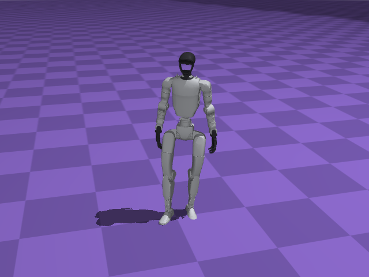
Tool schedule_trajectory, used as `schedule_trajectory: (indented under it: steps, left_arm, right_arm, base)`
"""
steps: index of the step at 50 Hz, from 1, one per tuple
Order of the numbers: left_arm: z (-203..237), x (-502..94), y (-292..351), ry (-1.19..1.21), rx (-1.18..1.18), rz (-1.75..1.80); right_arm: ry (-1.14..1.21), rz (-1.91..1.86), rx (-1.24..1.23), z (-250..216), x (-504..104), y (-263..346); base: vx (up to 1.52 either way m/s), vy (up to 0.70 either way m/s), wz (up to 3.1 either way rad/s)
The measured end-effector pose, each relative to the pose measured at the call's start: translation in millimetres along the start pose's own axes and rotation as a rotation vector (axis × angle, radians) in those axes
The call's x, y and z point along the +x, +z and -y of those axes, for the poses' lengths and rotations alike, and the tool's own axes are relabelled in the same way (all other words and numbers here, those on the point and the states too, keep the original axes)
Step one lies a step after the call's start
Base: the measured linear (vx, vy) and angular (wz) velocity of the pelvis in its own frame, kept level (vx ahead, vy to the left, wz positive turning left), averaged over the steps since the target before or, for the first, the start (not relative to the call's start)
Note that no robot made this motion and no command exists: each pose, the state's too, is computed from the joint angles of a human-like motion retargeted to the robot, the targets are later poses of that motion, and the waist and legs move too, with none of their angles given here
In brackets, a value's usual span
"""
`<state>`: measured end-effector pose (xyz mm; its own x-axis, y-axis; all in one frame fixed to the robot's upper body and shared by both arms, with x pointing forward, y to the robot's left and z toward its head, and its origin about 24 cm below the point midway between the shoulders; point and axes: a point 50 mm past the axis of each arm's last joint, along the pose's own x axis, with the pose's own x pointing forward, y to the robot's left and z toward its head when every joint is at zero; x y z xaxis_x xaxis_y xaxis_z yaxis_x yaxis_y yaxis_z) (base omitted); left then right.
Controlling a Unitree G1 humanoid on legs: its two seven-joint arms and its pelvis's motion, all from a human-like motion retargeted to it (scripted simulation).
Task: In place motions
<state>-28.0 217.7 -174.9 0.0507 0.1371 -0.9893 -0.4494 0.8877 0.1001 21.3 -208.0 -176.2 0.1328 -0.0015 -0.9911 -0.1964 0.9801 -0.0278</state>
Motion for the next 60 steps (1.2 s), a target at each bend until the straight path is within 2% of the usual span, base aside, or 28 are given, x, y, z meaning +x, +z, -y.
schedule_trajectory:
  steps: [15,29,45,55,60]
  left_arm:
    - [20.8,-4.5,-42.9,-0.061,0.007,-0.121]
    - [30.1,-1.7,-28.7,-0.093,0.096,-0.071]
    - [23.7,0.6,-10.2,-0.063,0.070,-0.022]
    - [27.6,-5.1,-47.3,-0.065,0.033,-0.126]
    - [23.8,-8.8,-63.6,-0.051,-0.007,-0.175]
  right_arm:
    - [-0.052,-0.045,0.084,11.8,-3.2,-12.1]
    - [-0.017,-0.057,0.071,0.5,-1.6,-14.1]
    - [-0.031,-0.024,0.076,6.9,-1.2,-4.9]
    - [-0.048,0.028,0.079,14.0,-0.8,9.0]
    - [-0.031,0.009,0.083,2.2,1.0,6.3]
  base:
    - [-0.12,-0.02,-1.46]
    - [0.02,-0.14,-0.60]
    - [0.05,-0.13,-0.32]
    - [0.10,0.05,-0.63]
    - [0.13,0.03,-0.21]
